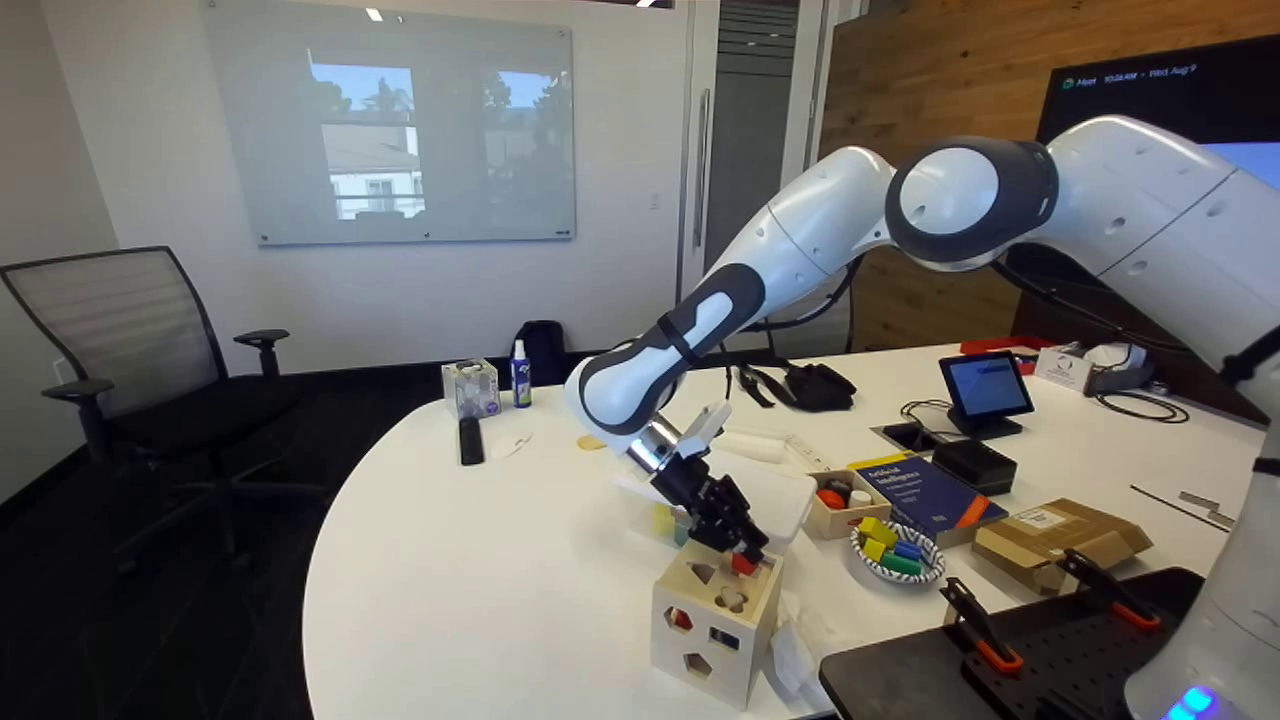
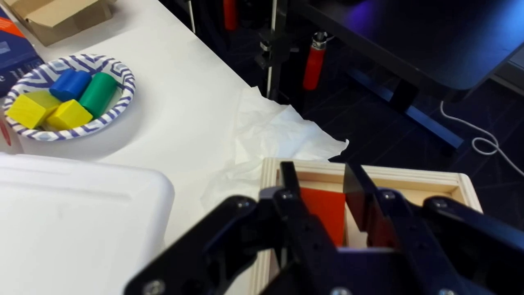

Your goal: Remove the orange block from the white plate and put it in the shape sorter through the square opening

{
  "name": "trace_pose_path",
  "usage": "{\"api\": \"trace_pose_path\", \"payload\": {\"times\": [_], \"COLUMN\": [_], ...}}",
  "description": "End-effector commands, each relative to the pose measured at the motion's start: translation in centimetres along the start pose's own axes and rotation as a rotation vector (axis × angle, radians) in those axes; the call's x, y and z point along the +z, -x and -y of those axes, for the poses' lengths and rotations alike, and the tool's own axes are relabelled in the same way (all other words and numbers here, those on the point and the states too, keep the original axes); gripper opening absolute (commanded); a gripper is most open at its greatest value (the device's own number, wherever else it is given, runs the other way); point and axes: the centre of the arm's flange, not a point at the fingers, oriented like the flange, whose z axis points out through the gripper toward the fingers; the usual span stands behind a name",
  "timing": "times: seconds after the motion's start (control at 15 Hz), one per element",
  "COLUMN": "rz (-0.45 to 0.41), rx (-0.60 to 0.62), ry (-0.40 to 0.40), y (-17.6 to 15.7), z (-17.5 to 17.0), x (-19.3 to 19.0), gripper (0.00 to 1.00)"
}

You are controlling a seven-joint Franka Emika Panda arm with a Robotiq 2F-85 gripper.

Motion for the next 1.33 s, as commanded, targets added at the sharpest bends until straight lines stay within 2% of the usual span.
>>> {"api": "trace_pose_path", "payload": {"times": [0.0, 1.0, 1.27], "rz": [0.011, 0.022, 0.042], "rx": [0.022, 0.018, 0.004], "ry": [-0.010, -0.026, -0.057], "y": [-0.2, -0.2, -0.6], "z": [0.1, 0.7, 0.1], "x": [0.0, 0.7, 1.2], "gripper": [0.09, 0.09, 0.09]}}
